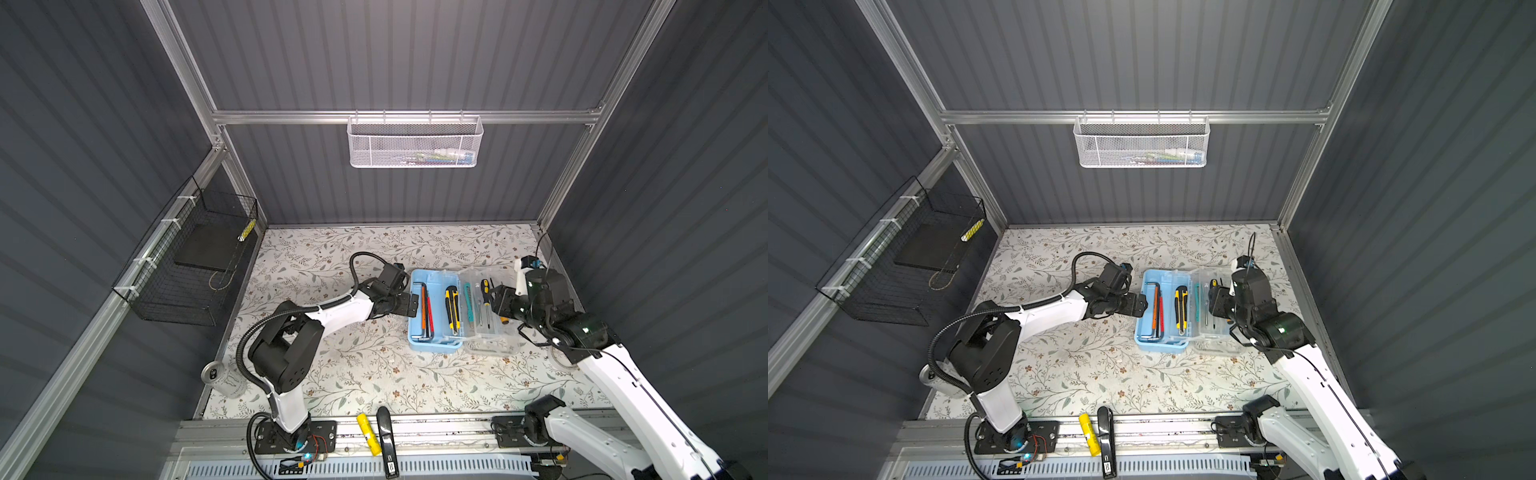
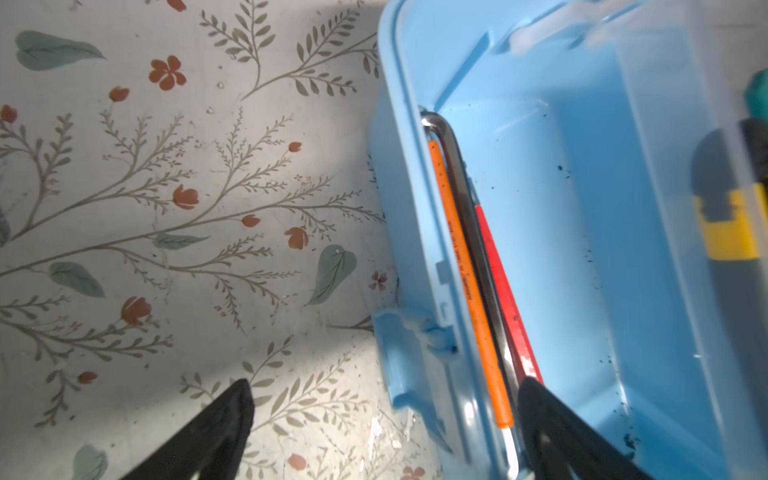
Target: Pack the tool kit
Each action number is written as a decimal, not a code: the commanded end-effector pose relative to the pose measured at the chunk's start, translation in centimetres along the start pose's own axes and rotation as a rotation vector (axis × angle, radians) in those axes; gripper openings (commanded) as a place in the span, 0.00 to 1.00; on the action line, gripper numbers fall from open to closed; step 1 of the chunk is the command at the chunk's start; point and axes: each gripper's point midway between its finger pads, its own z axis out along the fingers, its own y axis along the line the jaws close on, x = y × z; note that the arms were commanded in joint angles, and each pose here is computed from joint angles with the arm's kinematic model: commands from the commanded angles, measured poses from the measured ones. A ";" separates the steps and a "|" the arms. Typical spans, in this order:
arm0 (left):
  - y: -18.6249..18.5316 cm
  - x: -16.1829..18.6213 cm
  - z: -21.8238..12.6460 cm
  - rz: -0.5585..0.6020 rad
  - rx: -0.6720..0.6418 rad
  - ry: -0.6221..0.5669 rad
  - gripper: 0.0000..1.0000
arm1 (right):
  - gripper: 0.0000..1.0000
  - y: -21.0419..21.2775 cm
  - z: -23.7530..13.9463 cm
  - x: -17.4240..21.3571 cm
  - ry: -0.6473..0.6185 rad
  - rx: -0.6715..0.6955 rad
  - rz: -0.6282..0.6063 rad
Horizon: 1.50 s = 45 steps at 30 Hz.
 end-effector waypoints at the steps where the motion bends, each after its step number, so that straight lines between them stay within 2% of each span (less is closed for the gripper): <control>1: 1.2 0.1 0.3 -0.021 -0.076 0.036 1.00 | 0.52 -0.4 0.0 0.7 0.007 -0.006 -0.018; 8: 4.1 1.9 0.4 0.006 -0.227 0.105 0.99 | 0.55 -0.7 0.3 0.5 0.009 -0.008 -0.022; 13: 5.6 3.3 0.5 0.023 -0.292 0.143 1.00 | 0.56 -1.4 0.3 0.1 0.003 0.001 -0.015; 21: 7.8 3.6 -0.7 0.032 -0.366 0.152 1.00 | 0.59 -3.1 0.8 -0.4 0.004 0.004 0.039; 26: 9.2 2.9 -1.9 0.019 -0.384 0.128 1.00 | 0.66 -3.8 1.8 0.0 0.022 -0.024 0.101; 30: 7.5 0.3 -3.2 0.027 -0.301 0.047 1.00 | 0.80 -4.4 2.4 -0.2 0.026 -0.009 0.117; 33: 5.9 -2.0 -5.0 0.021 -0.241 -0.022 0.99 | 0.85 -5.3 2.6 -0.7 0.017 0.028 0.128; 36: 6.1 -3.3 -7.3 -0.001 -0.257 -0.074 0.99 | 0.86 -6.1 3.1 -1.0 0.015 0.055 0.151; 40: 8.8 -2.9 -9.3 -0.049 -0.318 -0.093 0.99 | 0.89 -7.4 4.1 -0.8 0.035 0.094 0.187; 45: 13.4 -0.8 -9.3 -0.155 -0.362 -0.098 1.00 | 0.88 -9.2 5.8 0.2 0.100 0.156 0.246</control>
